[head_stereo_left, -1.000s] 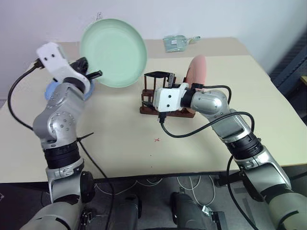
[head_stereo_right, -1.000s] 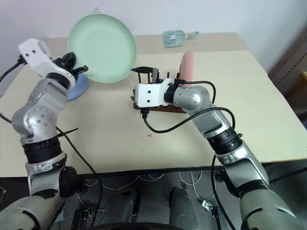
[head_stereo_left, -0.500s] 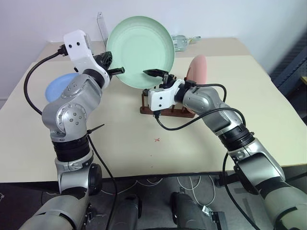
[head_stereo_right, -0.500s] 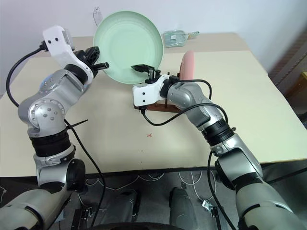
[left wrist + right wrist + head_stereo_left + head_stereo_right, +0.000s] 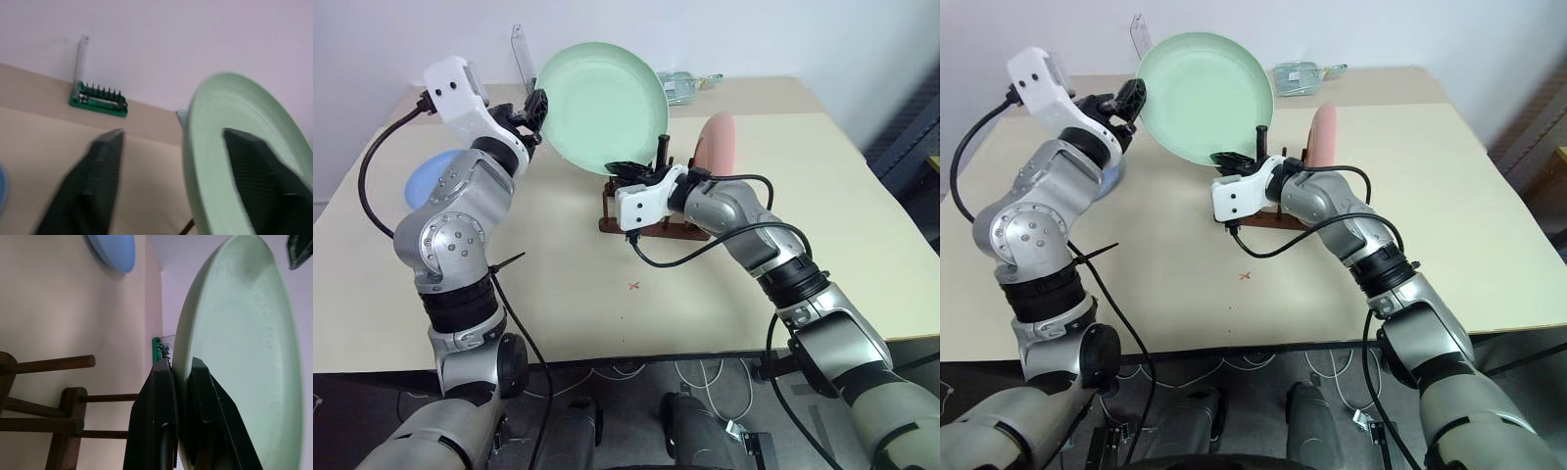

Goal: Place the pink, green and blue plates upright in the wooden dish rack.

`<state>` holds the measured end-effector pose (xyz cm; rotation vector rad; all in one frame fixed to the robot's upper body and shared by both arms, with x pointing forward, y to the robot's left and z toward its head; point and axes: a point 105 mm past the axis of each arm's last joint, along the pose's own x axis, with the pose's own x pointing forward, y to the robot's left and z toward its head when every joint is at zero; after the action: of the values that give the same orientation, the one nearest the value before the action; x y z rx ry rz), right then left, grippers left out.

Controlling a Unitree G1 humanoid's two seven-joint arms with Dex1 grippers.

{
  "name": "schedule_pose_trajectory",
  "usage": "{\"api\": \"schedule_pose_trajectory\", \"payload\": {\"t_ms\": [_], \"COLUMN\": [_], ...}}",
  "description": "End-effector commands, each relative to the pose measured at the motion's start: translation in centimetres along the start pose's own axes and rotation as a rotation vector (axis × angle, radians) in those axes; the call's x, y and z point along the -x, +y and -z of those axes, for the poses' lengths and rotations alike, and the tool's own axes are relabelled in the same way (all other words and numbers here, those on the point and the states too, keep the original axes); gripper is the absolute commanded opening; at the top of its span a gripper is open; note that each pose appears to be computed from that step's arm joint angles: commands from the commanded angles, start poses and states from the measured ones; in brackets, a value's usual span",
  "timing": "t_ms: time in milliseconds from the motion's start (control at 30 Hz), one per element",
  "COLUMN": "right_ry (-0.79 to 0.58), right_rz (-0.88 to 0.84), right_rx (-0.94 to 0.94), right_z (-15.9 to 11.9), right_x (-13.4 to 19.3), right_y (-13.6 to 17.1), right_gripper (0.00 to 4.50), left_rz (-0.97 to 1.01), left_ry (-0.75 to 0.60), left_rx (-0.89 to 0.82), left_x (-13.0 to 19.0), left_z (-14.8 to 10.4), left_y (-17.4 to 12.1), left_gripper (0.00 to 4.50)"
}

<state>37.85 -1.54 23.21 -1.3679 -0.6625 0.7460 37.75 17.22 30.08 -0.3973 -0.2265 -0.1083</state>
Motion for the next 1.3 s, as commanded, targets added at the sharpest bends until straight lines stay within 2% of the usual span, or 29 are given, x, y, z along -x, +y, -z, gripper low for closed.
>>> {"api": "schedule_pose_trajectory", "payload": {"t_ms": [33,200,333,433,500,567,667,800,867,1100,1300], "right_ry": [-0.084,-0.158,-0.297,-0.338,-0.339,-0.334,-0.311,-0.192,-0.173,-0.131,-0.179], "right_rz": [0.142,0.218,0.301,0.365,0.405,0.460,0.489,0.565,0.577,0.560,0.526], "right_rx": [-0.083,-0.404,-0.860,-1.123,-1.235,-1.363,-1.435,-1.606,-1.650,-1.731,-1.673], "right_z": [-1.9,-3.0,-4.3,-4.5,-4.4,-3.9,-3.4,-0.9,-0.6,-0.2,-1.1], "right_x": [1.0,2.7,4.9,5.7,6.1,6.5,6.8,7.2,7.3,7.1,7.1], "right_y": [-3.8,-5.3,-7.2,-8.1,-8.5,-8.6,-8.5,-7.0,-6.6,-5.6,-6.4], "right_gripper": [0.00,0.00,0.00,0.00,0.00,0.00,0.00,0.00,0.00,0.00,0.00], "left_rz": [-0.118,-0.151,-0.039,0.077,0.138,0.230,0.295,0.508,0.561,0.598,0.602], "left_ry": [-0.197,-0.197,-0.065,0.008,0.039,0.064,0.086,0.188,0.216,0.241,0.245], "left_rx": [-0.028,-0.253,-0.513,-0.523,-0.517,-0.491,-0.476,-0.475,-0.467,-0.464,-0.460], "left_x": [0.4,1.1,2.9,4.2,4.8,5.5,6.1,8.4,9.1,9.4,9.5], "left_z": [-5.1,-5.0,-0.8,2.3,3.6,5.1,6.2,9.8,10.5,11.2,11.5], "left_y": [3.4,6.9,8.9,8.7,8.0,6.5,5.4,2.6,2.1,1.5,1.2], "left_gripper": [3.44,3.44,3.44,3.44,3.44,3.44,3.44,3.44,3.44,3.44,3.44]}}
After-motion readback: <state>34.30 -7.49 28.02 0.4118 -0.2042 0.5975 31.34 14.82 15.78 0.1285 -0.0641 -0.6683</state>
